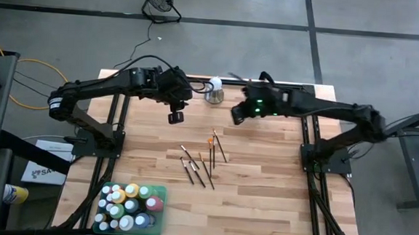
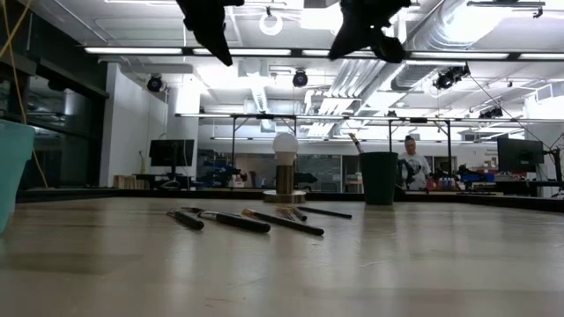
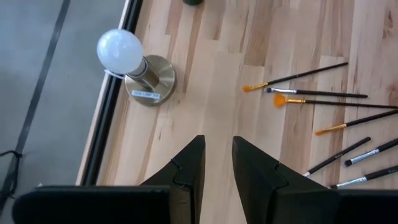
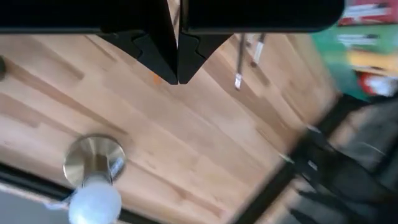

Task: Pick & Place Paint Supplies
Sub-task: Put the paint brush into the black cup

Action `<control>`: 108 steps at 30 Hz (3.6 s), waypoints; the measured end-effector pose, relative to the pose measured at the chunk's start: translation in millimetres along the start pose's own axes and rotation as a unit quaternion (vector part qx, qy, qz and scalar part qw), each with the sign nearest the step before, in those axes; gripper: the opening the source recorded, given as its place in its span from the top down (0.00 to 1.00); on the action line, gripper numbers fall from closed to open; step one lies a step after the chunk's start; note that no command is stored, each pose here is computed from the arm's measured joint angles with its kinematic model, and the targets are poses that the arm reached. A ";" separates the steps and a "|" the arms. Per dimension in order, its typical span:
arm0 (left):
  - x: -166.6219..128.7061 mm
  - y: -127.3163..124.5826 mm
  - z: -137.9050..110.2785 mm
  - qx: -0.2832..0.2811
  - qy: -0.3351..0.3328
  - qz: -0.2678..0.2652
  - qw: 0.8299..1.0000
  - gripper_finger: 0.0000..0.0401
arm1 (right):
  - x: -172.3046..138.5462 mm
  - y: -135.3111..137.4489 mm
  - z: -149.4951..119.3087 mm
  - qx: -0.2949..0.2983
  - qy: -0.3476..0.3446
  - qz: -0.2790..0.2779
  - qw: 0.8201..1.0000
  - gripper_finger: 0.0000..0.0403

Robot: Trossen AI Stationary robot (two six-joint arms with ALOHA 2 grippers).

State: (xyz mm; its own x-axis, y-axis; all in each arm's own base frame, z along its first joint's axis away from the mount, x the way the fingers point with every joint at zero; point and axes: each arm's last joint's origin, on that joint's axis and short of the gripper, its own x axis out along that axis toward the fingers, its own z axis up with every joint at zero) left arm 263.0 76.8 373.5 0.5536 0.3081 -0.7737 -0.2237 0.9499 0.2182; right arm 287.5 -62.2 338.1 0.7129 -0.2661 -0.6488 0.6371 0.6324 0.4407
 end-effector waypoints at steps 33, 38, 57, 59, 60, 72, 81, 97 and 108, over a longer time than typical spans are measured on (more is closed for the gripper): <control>-76.0 5.9 -40.5 0.018 -0.010 0.020 1.000 0.81 | 194.6 -14.7 -43.0 -0.021 0.178 -0.130 0.975 0.55; -76.0 5.7 -41.8 0.019 -0.003 0.018 1.000 0.81 | 199.2 -17.1 -41.2 -0.024 0.154 -0.146 0.977 0.55; -83.8 5.1 -47.3 0.012 -0.008 0.003 1.000 0.81 | 220.9 -21.3 -59.0 -0.025 0.160 -0.167 0.972 0.55; -90.5 4.9 -48.2 0.006 -0.031 -0.012 0.999 0.81 | 220.5 -18.7 -61.4 -0.028 0.162 -0.166 0.972 0.55; -93.6 4.8 -49.8 0.003 -0.036 -0.017 0.999 0.81 | 220.3 -17.4 -62.4 -0.031 0.160 -0.167 0.972 0.55; -101.5 -3.7 -83.8 -0.037 -0.178 -0.065 0.981 0.81 | 225.7 -14.5 -78.0 -0.035 0.164 -0.194 0.967 0.55; -112.3 -5.7 -97.6 -0.054 -0.217 -0.086 0.971 0.81 | 233.5 -13.3 -88.8 -0.032 0.165 -0.206 0.964 0.58; -111.4 -5.8 -97.8 -0.052 -0.213 -0.086 0.972 0.81 | 234.4 -14.0 -91.3 -0.001 0.182 -0.197 0.964 0.94; -111.4 -5.8 -97.8 -0.052 -0.213 -0.086 0.972 0.81 | 227.4 -9.3 -87.6 0.027 0.192 -0.175 0.965 0.99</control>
State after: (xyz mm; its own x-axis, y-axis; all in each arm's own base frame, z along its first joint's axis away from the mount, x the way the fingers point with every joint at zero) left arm 124.2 31.9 400.3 0.8665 0.1608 -0.4727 -0.1669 0.9855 0.0293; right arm 418.1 -64.8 132.1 0.2975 -0.1607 -0.9411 0.8412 0.5104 0.1787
